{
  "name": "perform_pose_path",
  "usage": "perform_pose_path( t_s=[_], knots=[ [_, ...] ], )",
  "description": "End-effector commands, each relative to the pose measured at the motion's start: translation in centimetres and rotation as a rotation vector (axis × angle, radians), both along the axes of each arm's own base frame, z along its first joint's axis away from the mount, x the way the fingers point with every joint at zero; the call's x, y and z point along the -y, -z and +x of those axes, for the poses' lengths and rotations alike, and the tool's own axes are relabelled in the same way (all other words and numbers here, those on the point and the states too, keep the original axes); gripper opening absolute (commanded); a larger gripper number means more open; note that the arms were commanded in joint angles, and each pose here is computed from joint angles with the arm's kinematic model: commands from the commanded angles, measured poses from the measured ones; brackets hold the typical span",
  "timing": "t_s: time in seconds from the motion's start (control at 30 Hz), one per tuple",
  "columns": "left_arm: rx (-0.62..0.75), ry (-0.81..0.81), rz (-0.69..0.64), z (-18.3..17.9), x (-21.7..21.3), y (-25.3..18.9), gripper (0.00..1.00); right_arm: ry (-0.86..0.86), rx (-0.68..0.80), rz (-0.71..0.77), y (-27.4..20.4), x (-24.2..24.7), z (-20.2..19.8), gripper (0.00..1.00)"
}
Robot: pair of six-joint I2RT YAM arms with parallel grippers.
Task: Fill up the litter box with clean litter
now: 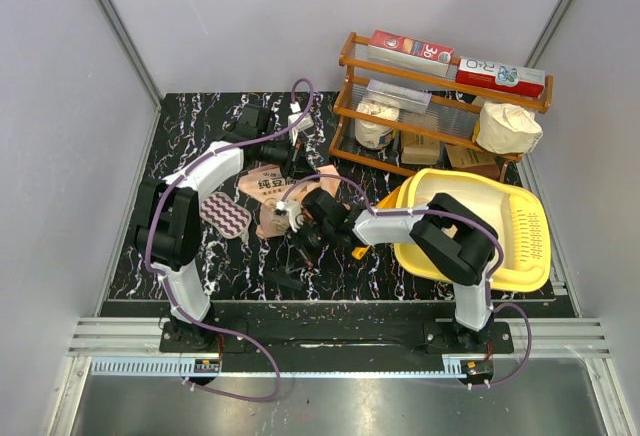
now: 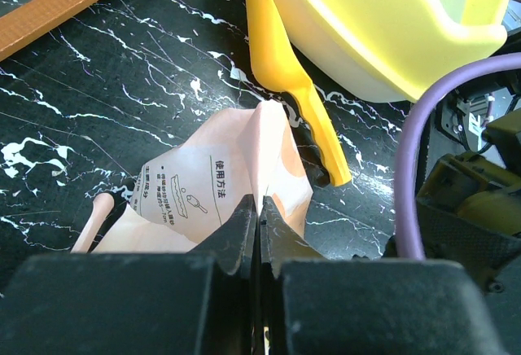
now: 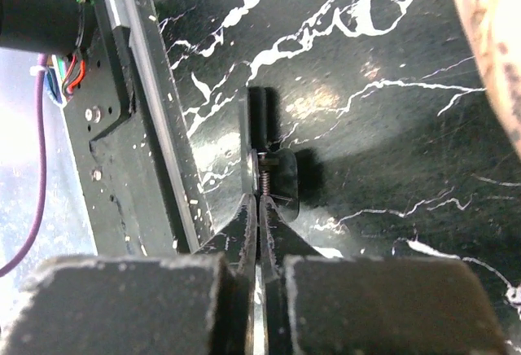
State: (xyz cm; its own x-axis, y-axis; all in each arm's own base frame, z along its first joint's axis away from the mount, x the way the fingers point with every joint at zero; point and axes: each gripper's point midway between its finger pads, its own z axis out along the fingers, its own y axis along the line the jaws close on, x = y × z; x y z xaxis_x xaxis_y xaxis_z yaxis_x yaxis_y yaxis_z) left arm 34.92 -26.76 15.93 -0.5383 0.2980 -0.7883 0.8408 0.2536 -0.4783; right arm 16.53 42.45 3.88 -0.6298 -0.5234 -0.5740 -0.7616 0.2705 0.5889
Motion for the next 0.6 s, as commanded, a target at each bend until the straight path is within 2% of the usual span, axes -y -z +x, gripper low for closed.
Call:
perform_pose_path(
  t_s=[0.0, 0.13, 0.3, 0.33, 0.43, 0.47, 0.53, 0.57],
  knots=[
    [0.118, 0.051, -0.079, 0.8, 0.7, -4.0, 0.00, -0.072, 0.087, 0.073, -3.2, 0.6, -0.5, 0.00],
    [0.126, 0.070, -0.037, 0.2, 0.3, -4.1, 0.00, -0.126, 0.166, 0.126, -7.0, 2.3, -0.3, 0.00],
    [0.195, 0.140, 0.025, -1.0, -0.8, -4.3, 0.00, -0.136, 0.309, 0.214, -14.2, 6.3, 1.5, 0.00],
    [0.168, 0.152, 0.050, -1.9, -1.1, -4.0, 0.00, -0.142, 0.343, 0.238, -15.9, 6.8, 1.8, 0.00],
    [0.230, 0.208, 0.101, -2.7, -1.9, -4.5, 0.00, -0.147, 0.496, 0.273, -20.8, 10.0, 2.4, 0.00],
    [0.236, 0.222, 0.113, -3.0, -2.0, -4.6, 0.00, -0.142, 0.498, 0.250, -21.1, 11.0, 2.3, 0.00],
    [0.267, 0.272, 0.142, -3.8, -2.7, -4.7, 0.00, -0.148, 0.617, 0.243, -22.9, 12.6, 2.9, 0.00],
    [0.277, 0.295, 0.153, -4.1, -2.9, -4.7, 0.00, -0.148, 0.625, 0.215, -22.7, 13.3, 2.8, 0.00]
  ],
)
